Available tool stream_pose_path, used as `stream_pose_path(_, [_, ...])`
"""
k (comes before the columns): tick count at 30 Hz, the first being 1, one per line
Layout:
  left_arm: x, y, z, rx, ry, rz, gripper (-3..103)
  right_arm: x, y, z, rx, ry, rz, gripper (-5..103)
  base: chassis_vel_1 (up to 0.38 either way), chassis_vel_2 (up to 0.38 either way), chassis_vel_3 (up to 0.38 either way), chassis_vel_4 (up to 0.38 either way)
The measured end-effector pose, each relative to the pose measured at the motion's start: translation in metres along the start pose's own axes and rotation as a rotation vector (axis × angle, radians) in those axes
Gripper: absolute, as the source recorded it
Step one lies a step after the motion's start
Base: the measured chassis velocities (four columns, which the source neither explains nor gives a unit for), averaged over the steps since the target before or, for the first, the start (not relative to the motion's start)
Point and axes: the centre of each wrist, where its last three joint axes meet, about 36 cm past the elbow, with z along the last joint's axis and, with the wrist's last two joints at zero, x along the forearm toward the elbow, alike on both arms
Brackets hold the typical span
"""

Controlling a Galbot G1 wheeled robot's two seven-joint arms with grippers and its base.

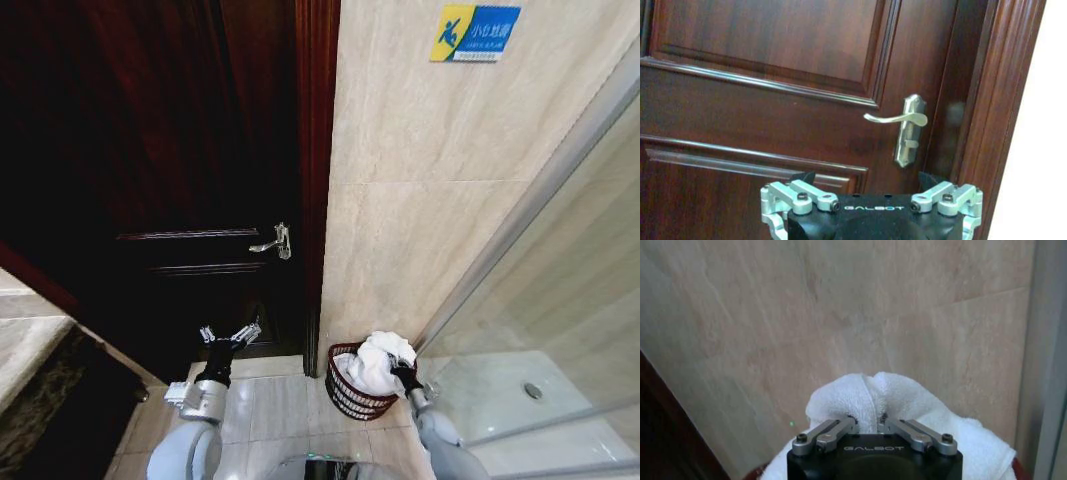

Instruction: Discard the used towel into the hamper.

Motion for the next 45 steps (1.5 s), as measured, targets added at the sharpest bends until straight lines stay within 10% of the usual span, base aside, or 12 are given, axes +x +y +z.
stream_pose_path(28, [0.000,0.000,0.000,0.000,0.000,0.000,100,-0.024,-0.011,0.019,0.206,0.253,-0.080,7,0.000,0.000,0.000,0.000])
stream_pose_path(45, [0.000,0.000,0.000,0.000,0.000,0.000,100,-0.032,-0.011,0.037,0.202,0.334,-0.051,7,0.000,0.000,0.000,0.000])
